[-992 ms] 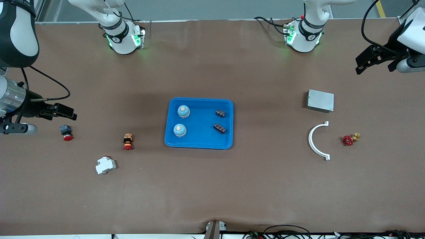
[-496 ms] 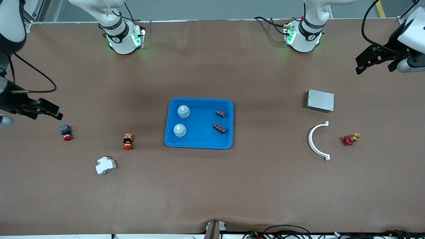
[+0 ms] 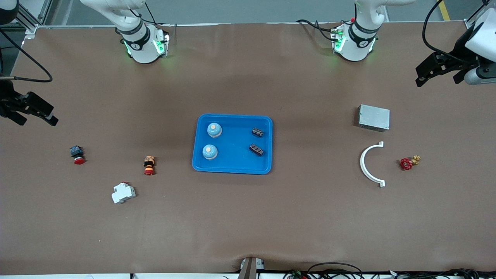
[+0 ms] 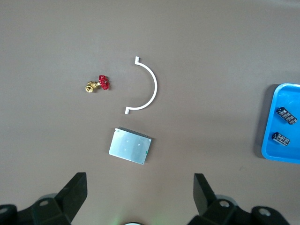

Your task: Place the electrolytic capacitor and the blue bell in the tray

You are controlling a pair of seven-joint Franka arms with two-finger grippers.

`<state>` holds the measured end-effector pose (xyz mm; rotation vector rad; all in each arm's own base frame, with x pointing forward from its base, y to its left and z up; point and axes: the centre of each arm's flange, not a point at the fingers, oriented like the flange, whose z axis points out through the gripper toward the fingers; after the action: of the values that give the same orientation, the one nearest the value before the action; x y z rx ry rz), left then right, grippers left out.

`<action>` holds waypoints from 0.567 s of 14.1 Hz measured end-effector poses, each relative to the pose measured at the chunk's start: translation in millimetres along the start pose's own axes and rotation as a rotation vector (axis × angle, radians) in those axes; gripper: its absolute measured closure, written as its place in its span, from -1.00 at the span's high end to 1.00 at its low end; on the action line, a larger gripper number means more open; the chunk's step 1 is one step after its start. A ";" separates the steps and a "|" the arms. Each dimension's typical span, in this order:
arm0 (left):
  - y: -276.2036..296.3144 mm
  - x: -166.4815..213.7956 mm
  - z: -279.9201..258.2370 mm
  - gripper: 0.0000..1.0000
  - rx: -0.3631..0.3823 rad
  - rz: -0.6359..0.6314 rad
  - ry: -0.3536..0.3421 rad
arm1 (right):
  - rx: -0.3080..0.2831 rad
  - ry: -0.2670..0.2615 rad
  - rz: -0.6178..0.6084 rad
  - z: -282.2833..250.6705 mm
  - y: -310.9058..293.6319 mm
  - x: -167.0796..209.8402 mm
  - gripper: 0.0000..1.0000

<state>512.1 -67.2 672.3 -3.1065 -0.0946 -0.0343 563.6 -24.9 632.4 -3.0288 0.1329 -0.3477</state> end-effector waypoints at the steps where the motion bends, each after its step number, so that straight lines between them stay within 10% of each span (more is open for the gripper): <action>1: 0.3 -0.1 -0.1 1.00 0.000 0.001 0.000 | 0.000 0.009 -0.001 -3.9 -0.3 1.1 1.00; 8: 0.9 -6.5 -8.7 1.00 0.004 0.004 -0.024 | -0.045 -0.065 -0.017 -3.8 0.1 -6.6 1.00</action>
<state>505.5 -68.8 680.8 -3.1039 -0.0891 0.0033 556.3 -24.6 634.6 -3.0833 0.1112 -0.2500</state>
